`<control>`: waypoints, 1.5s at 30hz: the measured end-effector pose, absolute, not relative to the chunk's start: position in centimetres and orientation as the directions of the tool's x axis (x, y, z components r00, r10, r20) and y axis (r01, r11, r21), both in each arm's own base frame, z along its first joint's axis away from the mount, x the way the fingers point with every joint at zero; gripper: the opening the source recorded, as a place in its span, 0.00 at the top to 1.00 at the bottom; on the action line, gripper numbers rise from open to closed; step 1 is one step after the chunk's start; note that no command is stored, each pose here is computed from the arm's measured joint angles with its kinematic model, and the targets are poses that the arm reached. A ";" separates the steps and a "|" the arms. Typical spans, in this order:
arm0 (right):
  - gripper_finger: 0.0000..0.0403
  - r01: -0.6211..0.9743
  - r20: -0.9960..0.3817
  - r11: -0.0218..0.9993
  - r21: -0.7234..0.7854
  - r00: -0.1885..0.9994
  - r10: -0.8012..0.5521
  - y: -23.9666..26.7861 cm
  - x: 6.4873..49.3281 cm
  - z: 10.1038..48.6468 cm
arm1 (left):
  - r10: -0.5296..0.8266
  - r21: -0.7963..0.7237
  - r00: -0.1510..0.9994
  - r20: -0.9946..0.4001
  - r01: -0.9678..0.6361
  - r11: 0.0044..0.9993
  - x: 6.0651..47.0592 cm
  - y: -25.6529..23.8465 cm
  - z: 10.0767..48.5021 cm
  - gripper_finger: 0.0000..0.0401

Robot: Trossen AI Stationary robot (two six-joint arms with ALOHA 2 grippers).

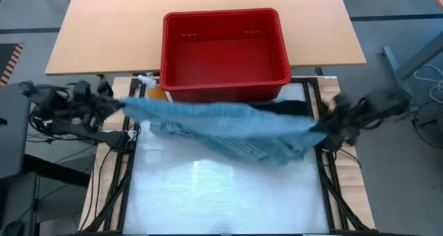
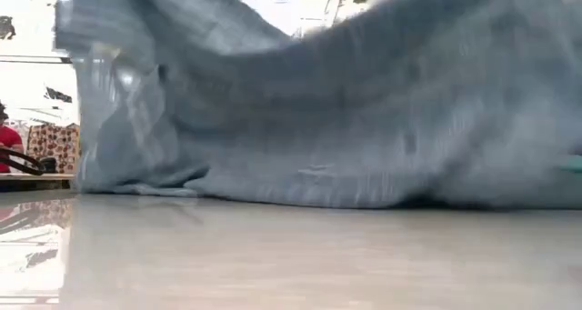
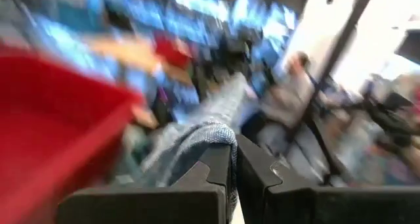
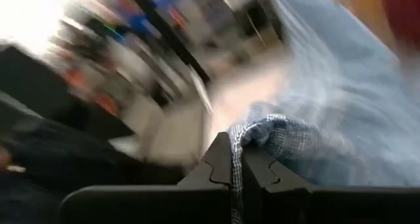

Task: Fold Laundry from Bin
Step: Fold the blue patterned polo

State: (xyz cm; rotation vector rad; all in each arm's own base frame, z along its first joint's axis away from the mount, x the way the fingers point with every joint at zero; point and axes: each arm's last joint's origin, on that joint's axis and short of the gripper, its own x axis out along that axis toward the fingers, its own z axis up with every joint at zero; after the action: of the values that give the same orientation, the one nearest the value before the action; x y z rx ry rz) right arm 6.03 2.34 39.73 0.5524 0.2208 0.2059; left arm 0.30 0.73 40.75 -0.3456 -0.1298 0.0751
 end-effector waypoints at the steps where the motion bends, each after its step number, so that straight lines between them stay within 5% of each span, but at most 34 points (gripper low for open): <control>1: 0.93 -0.070 -0.243 0.815 0.575 0.937 0.251 2.7 6.6 38.7 | 0.053 -0.377 0.996 0.069 -0.023 0.926 0.4 0.6 40.3 1.00; 6: 0.93 0.179 -0.514 0.697 0.695 0.801 0.306 5.3 9.6 34.2 | -0.139 -0.558 0.973 -0.186 0.012 0.829 1.3 -0.1 37.0 1.00; 11: 0.93 0.274 -0.606 0.603 0.749 0.652 0.456 10.1 10.7 30.4 | -0.344 -0.715 0.866 -0.364 -0.023 0.699 3.3 -1.1 33.0 1.00; 19: 0.93 0.492 -0.685 0.479 0.727 0.558 0.468 18.4 8.1 25.0 | -0.660 -0.854 0.574 -0.485 -0.147 0.499 5.4 -2.6 26.6 1.00; 26: 0.93 0.576 -0.666 0.349 0.739 0.547 0.507 24.1 6.2 21.5 | -0.699 -0.873 0.535 -0.475 -0.183 0.453 5.7 -2.8 25.8 1.00; 35: 0.93 0.561 -0.555 0.201 0.803 0.581 0.595 27.9 9.1 19.2 | -0.766 -0.899 0.478 -0.430 -0.302 0.316 5.8 -3.3 26.2 1.00; 45: 0.92 0.596 -0.612 0.302 0.744 0.427 0.665 27.6 11.0 19.1 | -0.723 -0.789 0.355 -0.593 -0.438 0.432 6.9 -4.2 24.8 1.00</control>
State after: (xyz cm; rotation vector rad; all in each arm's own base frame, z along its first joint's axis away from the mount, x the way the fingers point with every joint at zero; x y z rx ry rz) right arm 11.01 27.64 19.13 1.3654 1.2366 0.0659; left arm 6.85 -4.22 24.83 -1.1900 1.2714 -0.2555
